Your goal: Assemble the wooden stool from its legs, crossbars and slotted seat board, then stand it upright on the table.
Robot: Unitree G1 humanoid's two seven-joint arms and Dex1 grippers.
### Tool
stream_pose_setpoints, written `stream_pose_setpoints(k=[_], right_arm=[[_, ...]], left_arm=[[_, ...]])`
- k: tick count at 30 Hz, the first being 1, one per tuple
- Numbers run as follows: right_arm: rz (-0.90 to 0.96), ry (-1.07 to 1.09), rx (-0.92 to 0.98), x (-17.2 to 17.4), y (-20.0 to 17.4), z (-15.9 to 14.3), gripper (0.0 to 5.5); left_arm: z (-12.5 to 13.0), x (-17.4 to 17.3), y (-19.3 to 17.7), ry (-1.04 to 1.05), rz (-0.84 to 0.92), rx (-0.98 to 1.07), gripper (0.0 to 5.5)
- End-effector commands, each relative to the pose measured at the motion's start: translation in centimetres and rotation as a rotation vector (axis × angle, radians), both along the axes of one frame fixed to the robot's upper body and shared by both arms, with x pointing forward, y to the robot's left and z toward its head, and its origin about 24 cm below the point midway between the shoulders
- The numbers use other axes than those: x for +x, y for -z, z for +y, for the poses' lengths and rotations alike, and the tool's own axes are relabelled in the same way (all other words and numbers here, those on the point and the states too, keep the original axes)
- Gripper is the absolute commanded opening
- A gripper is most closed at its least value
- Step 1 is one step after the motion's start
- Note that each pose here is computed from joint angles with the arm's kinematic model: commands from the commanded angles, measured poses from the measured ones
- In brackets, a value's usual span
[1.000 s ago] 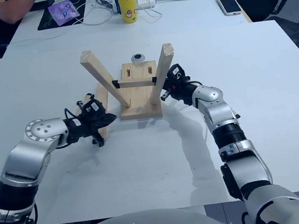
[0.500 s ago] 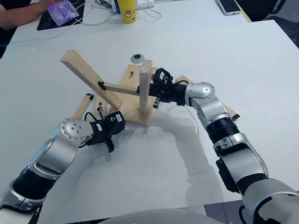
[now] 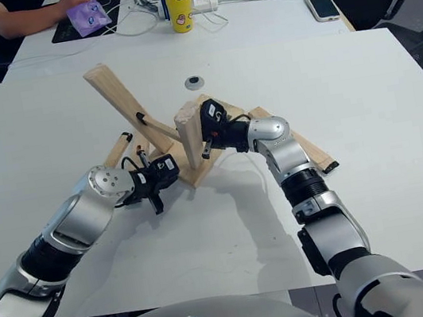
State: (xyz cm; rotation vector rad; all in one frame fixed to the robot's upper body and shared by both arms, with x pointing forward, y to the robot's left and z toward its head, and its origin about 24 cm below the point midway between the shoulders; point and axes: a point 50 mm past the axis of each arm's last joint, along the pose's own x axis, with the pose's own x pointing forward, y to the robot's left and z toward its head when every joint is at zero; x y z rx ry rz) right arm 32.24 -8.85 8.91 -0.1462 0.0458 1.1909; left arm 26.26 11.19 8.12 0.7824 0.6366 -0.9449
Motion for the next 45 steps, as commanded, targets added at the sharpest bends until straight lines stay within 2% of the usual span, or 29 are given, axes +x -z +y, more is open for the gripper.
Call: stream_pose_setpoints(k=[1,6,10,13,18,22,27,33,41,45], right_arm=[[0.003,-0.051,0.003,-0.4,-0.1,1.3,0.00],[-0.017,-0.046,0.020,-0.2,-0.5,2.2,0.00],[-0.037,0.004,0.047,0.4,-1.2,1.4,0.00],[-0.059,0.075,0.013,0.9,-1.5,-0.9,0.00],[-0.149,0.264,-0.230,2.5,-1.0,-6.0,0.00],[-0.187,0.326,-0.417,3.6,-0.4,-8.5,0.00],[-0.156,0.255,-0.610,4.0,1.0,-9.4,0.00],[-0.067,0.100,-0.829,3.4,3.1,-9.7,0.00],[0.129,-0.164,-1.018,1.3,5.0,-11.0,0.00],[0.194,-0.237,-0.995,-0.1,5.6,-11.3,0.00]], left_arm=[[0.0,0.6,-1.3,-0.023,-0.076,0.003,0.01],[0.8,1.2,-1.6,-0.078,-0.114,0.029,0.01],[1.9,2.0,-2.0,-0.149,-0.155,0.029,0.01],[2.6,2.3,-2.8,-0.166,-0.193,0.018,0.01],[3.5,2.0,-4.5,-0.165,-0.194,-0.042,0.01],[4.3,0.5,-5.1,-0.066,-0.139,-0.035,0.01],[3.8,-1.2,-4.6,0.049,-0.029,-0.059,0.01],[1.3,-2.5,-4.2,0.141,0.027,-0.134,0.01],[0.4,-3.3,-2.9,0.124,0.053,-0.121,0.01],[0.0,-3.0,-1.6,0.067,0.024,-0.070,0.01]])
